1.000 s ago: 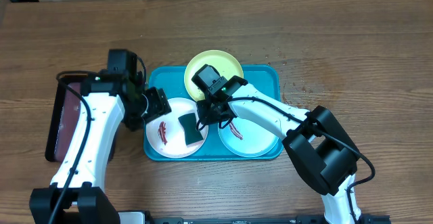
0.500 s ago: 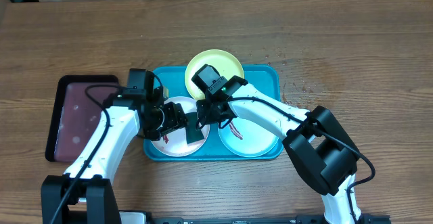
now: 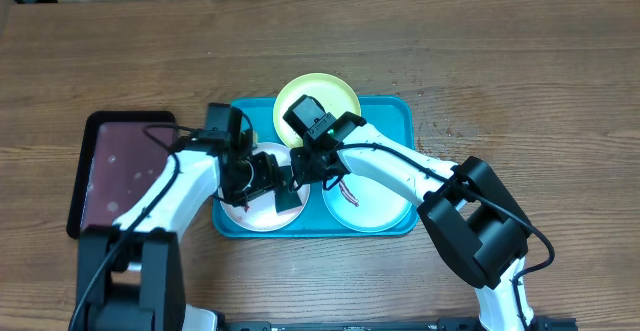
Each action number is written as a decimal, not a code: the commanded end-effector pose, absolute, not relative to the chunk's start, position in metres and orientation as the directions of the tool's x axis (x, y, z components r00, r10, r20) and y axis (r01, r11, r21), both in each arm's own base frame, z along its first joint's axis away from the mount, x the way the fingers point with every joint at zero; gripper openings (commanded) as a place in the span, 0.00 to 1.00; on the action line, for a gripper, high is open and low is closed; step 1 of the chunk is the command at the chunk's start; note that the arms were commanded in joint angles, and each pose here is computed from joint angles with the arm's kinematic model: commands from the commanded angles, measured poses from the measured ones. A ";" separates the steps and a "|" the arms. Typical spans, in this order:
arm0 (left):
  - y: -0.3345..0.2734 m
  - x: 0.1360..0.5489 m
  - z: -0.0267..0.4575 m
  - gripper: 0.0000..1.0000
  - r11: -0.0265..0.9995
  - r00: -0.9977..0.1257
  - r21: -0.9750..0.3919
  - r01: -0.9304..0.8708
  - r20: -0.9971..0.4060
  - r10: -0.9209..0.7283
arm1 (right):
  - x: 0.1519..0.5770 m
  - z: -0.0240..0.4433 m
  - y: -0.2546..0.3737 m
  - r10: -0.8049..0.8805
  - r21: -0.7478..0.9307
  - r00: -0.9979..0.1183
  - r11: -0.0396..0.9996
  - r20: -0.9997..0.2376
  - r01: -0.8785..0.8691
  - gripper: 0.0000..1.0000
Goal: Clean dirty plates on tray and stack at the side
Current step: 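Regrasp the sponge on the white plate with the left gripper, then scrub the white plate with the sponge while the right gripper holds it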
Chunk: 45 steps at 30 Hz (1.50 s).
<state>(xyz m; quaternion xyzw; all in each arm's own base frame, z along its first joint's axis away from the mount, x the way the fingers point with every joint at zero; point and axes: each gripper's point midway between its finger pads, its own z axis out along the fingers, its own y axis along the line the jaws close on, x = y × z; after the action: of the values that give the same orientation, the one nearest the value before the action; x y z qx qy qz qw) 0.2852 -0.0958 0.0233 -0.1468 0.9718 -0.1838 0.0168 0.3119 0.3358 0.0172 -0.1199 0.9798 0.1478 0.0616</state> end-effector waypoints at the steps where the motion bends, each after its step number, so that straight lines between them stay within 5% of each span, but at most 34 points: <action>1: -0.108 0.280 0.015 0.64 0.877 -0.960 -0.393 -0.276 0.065 -0.273 | 0.311 0.014 0.334 -0.210 0.265 -0.965 0.933 -0.154 -0.245 0.04; 21: -0.114 0.282 0.017 0.51 0.879 -0.973 -0.420 -0.225 0.043 -0.229 | 0.311 0.014 0.334 -0.210 0.265 -0.966 0.932 -0.154 -0.245 0.04; 33: -0.115 0.279 0.014 0.24 0.901 -0.977 -0.382 -0.207 0.031 -0.212 | 0.311 0.014 0.334 -0.210 0.265 -0.966 0.933 -0.154 -0.245 0.04; 37: -0.094 0.280 0.007 0.07 0.923 -0.958 -0.263 -0.280 0.012 -0.287 | 0.311 0.014 0.334 -0.210 0.264 -0.966 0.933 -0.151 -0.244 0.04; 45: -0.036 0.281 -0.002 0.04 0.923 -0.918 0.031 -0.384 -0.118 -0.378 | 0.310 0.014 0.333 -0.211 0.262 -0.966 0.934 -0.149 -0.244 0.04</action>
<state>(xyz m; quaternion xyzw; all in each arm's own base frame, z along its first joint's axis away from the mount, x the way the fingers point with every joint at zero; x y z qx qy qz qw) 0.2839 -0.0886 0.0088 -0.1548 0.9810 -0.1151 0.0229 0.3105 0.3373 0.0175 -0.1208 0.9793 0.1513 0.0592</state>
